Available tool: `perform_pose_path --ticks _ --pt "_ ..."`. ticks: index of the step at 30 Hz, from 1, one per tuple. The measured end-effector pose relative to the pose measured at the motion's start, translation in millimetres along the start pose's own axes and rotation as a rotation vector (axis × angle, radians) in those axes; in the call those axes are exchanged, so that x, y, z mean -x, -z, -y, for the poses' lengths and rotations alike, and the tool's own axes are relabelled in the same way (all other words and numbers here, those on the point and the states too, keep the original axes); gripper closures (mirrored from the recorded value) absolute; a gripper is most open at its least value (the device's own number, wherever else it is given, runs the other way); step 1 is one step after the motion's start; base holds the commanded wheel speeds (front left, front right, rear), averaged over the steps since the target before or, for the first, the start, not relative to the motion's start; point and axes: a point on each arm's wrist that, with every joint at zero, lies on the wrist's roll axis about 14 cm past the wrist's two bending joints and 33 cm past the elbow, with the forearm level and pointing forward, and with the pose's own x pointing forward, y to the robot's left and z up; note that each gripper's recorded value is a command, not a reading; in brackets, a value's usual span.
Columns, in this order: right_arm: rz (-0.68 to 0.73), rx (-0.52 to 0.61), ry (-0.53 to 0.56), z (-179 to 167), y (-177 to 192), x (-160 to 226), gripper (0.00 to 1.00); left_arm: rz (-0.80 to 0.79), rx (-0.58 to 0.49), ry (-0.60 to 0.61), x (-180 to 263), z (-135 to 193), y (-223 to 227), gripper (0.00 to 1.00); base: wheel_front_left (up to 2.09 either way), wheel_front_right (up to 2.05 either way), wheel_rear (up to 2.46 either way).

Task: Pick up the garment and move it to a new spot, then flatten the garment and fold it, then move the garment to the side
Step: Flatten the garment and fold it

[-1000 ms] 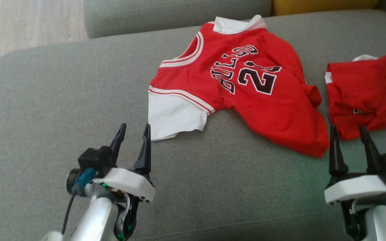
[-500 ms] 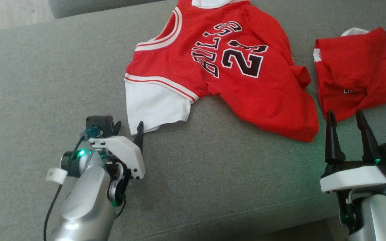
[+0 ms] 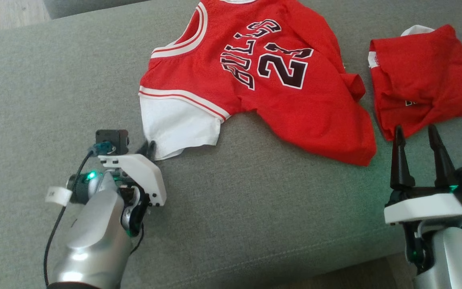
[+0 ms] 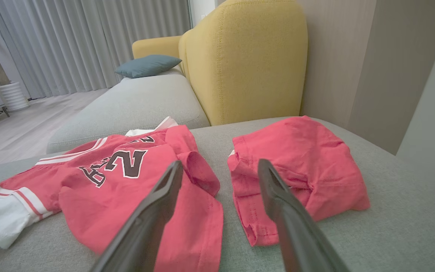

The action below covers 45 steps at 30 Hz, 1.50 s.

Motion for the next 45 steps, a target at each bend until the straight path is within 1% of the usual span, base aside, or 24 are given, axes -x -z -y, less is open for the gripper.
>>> perform_pose_path --ticks 5,9,10,14,18,22,27,30,36,42,45 --pt "0.005 -0.003 0.005 1.5 -0.7 -0.3 0.00 0.059 0.031 0.003 3.1 0.3 -8.8 1.00 0.00 0.00 0.00" --pt "-0.001 -0.008 -0.007 -2.5 1.3 -1.2 0.00 0.169 0.051 -0.042 9.0 -9.5 -29.9 1.00 0.00 0.00 0.00" --pt "-0.001 -0.008 -0.007 -2.5 1.3 -1.2 0.00 0.169 0.051 -0.042 9.0 -9.5 -29.9 1.00 0.00 0.00 0.00" --pt "-0.014 -0.014 -0.023 -8.3 4.6 -2.2 0.00 0.298 0.059 -0.076 17.5 -20.1 -58.5 1.00 0.00 0.00 0.00" --pt "-0.038 -0.035 -0.055 -20.1 11.6 -3.7 0.00 0.381 0.061 -0.086 24.9 -26.4 -79.8 1.00 0.00 0.00 0.00" --pt "-0.084 -0.064 -0.071 -27.1 24.1 -0.7 0.00 0.456 0.056 -0.101 32.3 -35.7 -100.8 1.00 0.00 0.00 0.00" --pt "-0.212 -0.116 -0.073 -32.0 56.3 10.3 0.00 0.541 0.058 -0.128 42.1 -44.6 -123.5 1.00 0.00 0.00 0.00" --pt "-0.287 -0.170 -0.077 -37.9 75.4 17.3 0.00 0.569 0.059 -0.146 47.6 -51.1 -130.8 1.00 0.00 0.00 0.00" --pt "-0.394 -0.213 -0.088 -46.9 100.8 23.5 0.00 0.574 0.061 -0.166 54.4 -58.4 -126.1 1.00 0.00 0.00 0.00" --pt "-0.467 -0.236 -0.114 -59.4 116.2 23.7 0.00 0.573 0.066 -0.181 59.1 -63.8 -122.3 1.00 0.00 0.00 0.00" --pt "-0.473 -0.233 -0.130 -65.0 117.7 19.1 0.00 0.572 0.068 -0.185 59.9 -65.2 -120.8 1.00 0.00 0.00 0.00"
